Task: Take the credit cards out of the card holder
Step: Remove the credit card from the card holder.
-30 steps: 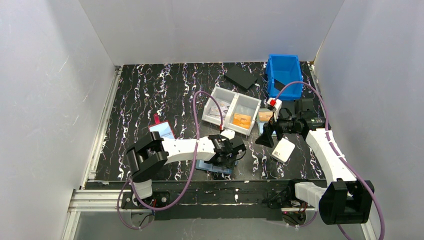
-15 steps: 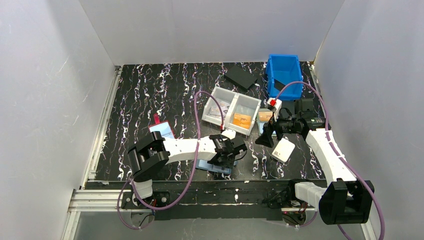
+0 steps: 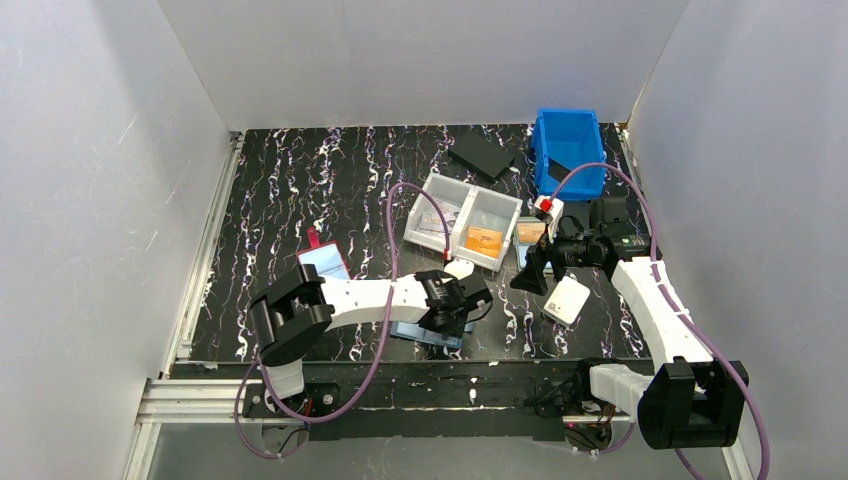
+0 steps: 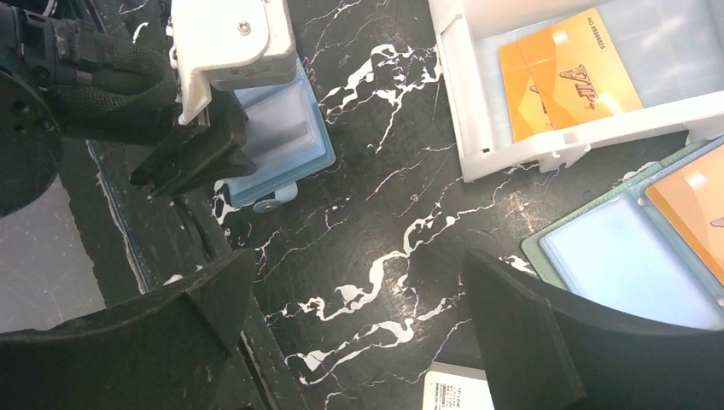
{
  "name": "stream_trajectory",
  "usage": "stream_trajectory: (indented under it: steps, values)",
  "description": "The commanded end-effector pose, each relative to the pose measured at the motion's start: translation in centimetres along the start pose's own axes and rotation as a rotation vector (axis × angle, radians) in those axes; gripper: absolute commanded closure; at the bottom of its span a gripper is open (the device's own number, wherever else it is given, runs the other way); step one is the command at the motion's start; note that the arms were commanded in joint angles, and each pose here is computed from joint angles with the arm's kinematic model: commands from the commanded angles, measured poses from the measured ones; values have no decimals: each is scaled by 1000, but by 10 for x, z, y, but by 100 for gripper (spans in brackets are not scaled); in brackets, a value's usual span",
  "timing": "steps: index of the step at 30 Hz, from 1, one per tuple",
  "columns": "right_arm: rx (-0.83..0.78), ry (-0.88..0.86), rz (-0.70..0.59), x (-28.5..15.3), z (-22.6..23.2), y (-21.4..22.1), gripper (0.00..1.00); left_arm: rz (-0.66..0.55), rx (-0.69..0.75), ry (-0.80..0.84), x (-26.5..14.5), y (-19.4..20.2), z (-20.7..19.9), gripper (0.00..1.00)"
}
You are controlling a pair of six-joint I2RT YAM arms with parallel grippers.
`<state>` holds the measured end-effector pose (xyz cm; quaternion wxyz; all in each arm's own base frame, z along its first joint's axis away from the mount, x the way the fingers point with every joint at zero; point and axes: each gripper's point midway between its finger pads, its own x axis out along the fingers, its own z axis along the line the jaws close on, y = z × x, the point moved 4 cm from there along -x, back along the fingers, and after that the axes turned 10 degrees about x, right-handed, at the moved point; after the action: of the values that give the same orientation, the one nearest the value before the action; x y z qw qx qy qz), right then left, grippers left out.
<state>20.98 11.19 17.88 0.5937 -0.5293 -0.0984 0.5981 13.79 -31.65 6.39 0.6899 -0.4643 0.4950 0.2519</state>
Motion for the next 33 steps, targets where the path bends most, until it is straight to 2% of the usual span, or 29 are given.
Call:
stream_trajectory:
  steps: [1,7,15,21,27,33]
  values:
    - [-6,-33,-23,0,5,-7,0,-19,16,43,-12,2,5,71]
    - [-4,-41,-23,-1,7,-8,0,-2,4,73,-15,6,7,78]
    - [2,-54,-15,-1,7,-8,0,-16,-7,115,-23,2,5,91]
    - [7,-72,-10,0,9,-8,0,-24,-18,162,-32,-3,3,94]
    - [11,-116,-9,0,15,-9,0,-78,-80,347,-45,-12,-11,94]
    - [47,-202,-5,9,24,-10,0,-133,-206,549,-47,-27,-16,93]
